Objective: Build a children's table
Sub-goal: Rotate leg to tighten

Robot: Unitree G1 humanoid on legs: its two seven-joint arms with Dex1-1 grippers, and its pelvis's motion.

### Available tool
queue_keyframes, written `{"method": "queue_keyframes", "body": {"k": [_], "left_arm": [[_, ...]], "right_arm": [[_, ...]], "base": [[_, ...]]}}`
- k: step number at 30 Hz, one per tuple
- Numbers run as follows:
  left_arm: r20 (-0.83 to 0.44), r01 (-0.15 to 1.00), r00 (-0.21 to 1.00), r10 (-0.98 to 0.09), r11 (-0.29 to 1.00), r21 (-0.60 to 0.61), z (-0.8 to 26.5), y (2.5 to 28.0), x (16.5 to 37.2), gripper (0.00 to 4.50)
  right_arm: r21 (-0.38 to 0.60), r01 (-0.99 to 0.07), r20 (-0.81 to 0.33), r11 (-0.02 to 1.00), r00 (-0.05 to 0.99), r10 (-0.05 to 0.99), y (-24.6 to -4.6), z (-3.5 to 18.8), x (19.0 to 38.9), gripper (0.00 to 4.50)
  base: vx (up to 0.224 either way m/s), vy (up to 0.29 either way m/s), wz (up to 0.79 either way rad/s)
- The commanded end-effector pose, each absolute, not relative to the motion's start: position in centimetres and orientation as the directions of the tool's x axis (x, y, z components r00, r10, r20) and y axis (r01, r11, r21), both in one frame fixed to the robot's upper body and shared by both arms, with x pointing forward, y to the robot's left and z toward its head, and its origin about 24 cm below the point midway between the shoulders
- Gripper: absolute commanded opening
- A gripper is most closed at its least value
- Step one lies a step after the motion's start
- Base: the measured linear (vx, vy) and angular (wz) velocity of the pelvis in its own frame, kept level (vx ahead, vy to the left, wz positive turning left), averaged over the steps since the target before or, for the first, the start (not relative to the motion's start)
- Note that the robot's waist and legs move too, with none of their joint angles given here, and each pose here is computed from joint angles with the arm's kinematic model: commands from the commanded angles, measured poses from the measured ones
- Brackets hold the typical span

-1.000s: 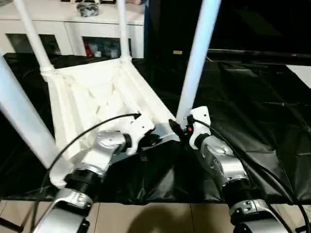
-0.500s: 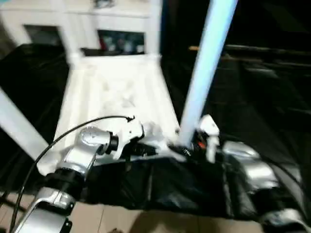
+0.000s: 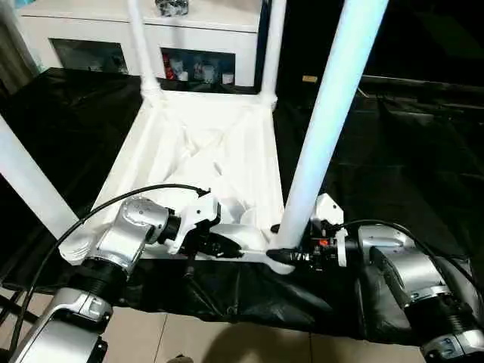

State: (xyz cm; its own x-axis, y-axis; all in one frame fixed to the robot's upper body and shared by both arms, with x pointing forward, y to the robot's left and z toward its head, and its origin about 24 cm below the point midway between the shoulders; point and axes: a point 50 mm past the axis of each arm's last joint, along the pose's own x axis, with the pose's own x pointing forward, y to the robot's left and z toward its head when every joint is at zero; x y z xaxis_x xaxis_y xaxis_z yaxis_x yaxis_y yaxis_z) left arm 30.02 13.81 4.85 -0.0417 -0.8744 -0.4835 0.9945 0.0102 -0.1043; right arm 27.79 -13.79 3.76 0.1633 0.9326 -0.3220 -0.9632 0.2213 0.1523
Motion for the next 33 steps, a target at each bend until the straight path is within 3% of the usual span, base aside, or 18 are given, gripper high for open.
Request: {"method": "queue_keyframes", "body": {"k": [1, 7, 9, 12, 13, 19, 20, 22, 23, 26, 27, 33], "left_arm": [[-0.436, 1.0, 0.011, -0.9, 0.014, -0.004, 7.3, 13.0, 31.5, 0.0], [-0.423, 0.998, 0.063, -0.904, 0.056, 0.028, 7.6, 13.0, 31.9, 0.0], [-0.405, 0.99, 0.14, -0.903, 0.123, 0.069, 7.7, 12.6, 32.4, 0.0], [-0.399, 0.981, 0.193, -0.896, 0.17, 0.094, 7.7, 12.2, 32.7, 0.0], [-0.394, 0.971, 0.238, -0.888, 0.21, 0.114, 7.5, 11.4, 32.8, 0.0], [-0.371, 0.952, 0.305, -0.877, 0.274, 0.135, 7.2, 9.7, 32.9, 0.0], [-0.346, 0.93, 0.367, -0.864, 0.332, 0.157, 7.2, 8.5, 32.9, 0.0], [-0.341, 0.924, 0.381, -0.86, 0.346, 0.161, 7.2, 8.3, 32.9, 0.0], [-0.317, 0.917, 0.397, -0.861, 0.364, 0.162, 7.3, 7.6, 32.7, 0.0], [-0.287, 0.911, 0.409, -0.866, 0.373, 0.174, 7.4, 6.5, 32.2, 0.0], [-0.285, 0.912, 0.408, -0.868, 0.371, 0.176, 7.4, 6.4, 32.1, 0.0], [-0.282, 0.931, 0.363, -0.888, 0.329, 0.159, 7.3, 6.8, 31.5, 0.0]], "right_arm": [[0.248, -0.965, -0.331, 0.086, -0.001, 0.944, -12.0, 2.5, 26.3, 2.5], [0.23, -0.957, -0.29, 0.179, 0.108, 0.951, -11.6, 2.5, 26.9, 2.49], [0.205, -0.917, -0.261, 0.341, 0.284, 0.922, -11.3, 2.4, 28.1, 2.49], [0.199, -0.873, -0.248, 0.445, 0.395, 0.885, -11.2, 2.3, 28.7, 2.49], [0.205, -0.812, -0.23, 0.547, 0.503, 0.833, -11.0, 2.1, 29.3, 2.49], [0.226, -0.698, -0.226, 0.679, 0.641, 0.734, -9.9, 1.6, 29.9, 2.49], [0.233, -0.613, -0.224, 0.755, 0.722, 0.655, -8.5, 1.4, 30.3, 2.49], [0.232, -0.595, -0.227, 0.769, 0.736, 0.638, -8.3, 1.3, 30.3, 2.49], [0.245, -0.564, -0.243, 0.789, 0.752, 0.613, -7.2, 1.2, 30.4, 2.49], [0.206, -0.6, -0.234, 0.773, 0.737, 0.634, -5.1, 1.3, 30.1, 2.49], [0.194, -0.608, -0.231, 0.77, 0.735, 0.638, -4.8, 1.3, 30.1, 3.04], [0.202, -0.653, -0.21, 0.73, 0.699, 0.683, -4.5, 1.5, 29.6, 3.48]], "base": [[0.0, 0.0, 0.0], [0.0, 0.0, 0.0], [0.0, 0.0, 0.0], [0.0, 0.0, 0.0], [0.0, 0.0, 0.0], [0.0, 0.0, 0.0], [0.0, 0.0, 0.0], [0.0, 0.0, 0.0], [0.0, 0.0, 0.0], [0.0, 0.0, 0.0], [0.0, 0.0, 0.0], [0.0, 0.0, 0.0]]}}
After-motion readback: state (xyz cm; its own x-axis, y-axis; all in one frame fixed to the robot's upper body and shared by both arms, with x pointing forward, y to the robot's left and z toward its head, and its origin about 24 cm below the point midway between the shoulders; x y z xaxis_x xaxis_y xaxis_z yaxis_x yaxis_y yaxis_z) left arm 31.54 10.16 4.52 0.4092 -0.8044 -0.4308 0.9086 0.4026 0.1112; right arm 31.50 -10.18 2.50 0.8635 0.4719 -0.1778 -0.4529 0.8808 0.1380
